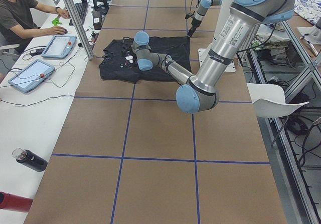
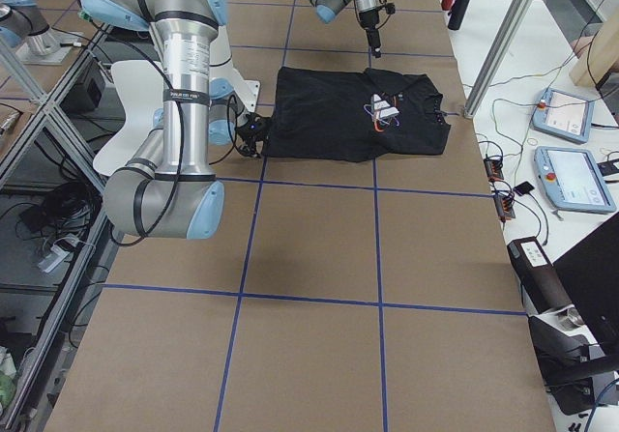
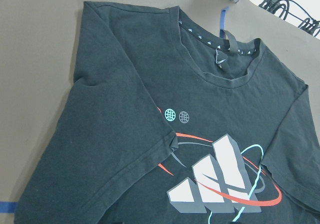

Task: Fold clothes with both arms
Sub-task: 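Release the shoulder and move the left gripper to the other hem corner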

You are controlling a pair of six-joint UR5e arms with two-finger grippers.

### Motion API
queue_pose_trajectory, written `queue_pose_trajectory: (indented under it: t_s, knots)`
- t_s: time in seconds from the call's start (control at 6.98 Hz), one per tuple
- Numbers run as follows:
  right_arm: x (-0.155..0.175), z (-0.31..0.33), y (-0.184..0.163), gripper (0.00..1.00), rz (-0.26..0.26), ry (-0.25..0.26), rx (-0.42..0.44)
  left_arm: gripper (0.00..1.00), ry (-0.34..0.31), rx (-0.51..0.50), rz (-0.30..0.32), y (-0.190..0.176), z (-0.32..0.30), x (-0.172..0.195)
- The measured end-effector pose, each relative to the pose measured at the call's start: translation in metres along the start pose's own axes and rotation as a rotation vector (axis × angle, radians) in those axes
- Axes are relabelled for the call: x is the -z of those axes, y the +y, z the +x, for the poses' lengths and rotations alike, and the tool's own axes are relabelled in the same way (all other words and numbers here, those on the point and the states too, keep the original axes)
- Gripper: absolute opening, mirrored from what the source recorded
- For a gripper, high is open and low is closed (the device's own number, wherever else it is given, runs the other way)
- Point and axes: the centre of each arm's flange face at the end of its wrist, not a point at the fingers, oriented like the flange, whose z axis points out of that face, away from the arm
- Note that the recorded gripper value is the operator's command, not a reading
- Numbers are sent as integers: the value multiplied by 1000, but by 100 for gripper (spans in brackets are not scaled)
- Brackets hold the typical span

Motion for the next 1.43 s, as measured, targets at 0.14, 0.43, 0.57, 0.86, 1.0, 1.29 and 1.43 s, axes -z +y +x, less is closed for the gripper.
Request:
queue_pose_trajectory:
  t_s: [0.14, 0.43, 0.57, 0.86, 1.0, 1.29, 1.43]
  knots:
    - [0, 2, 0, 0, 3, 3, 3, 77, 0, 0, 0, 0, 0, 0]
    - [0, 6, 1, 0, 5, 9, 11, 77, -1, -1, 0, 0, 0, 0]
    - [1, 6, 2, 0, 3, 8, 12, 77, -1, -1, 0, 0, 0, 0]
    - [18, 7, -5, 0, -9, -2, 10, 77, 6, 0, -1, 1, 4, 3]
    - [29, 7, -8, 0, -26, -6, 7, 77, 17, 0, 0, 6, 4, 13]
    - [50, 0, -6, 0, -99, -11, -3, 91, 50, 49, -22, 45, -5, 45]
    - [59, -4, -5, 0, -134, -15, -7, 98, 59, 108, -60, 82, 0, 56]
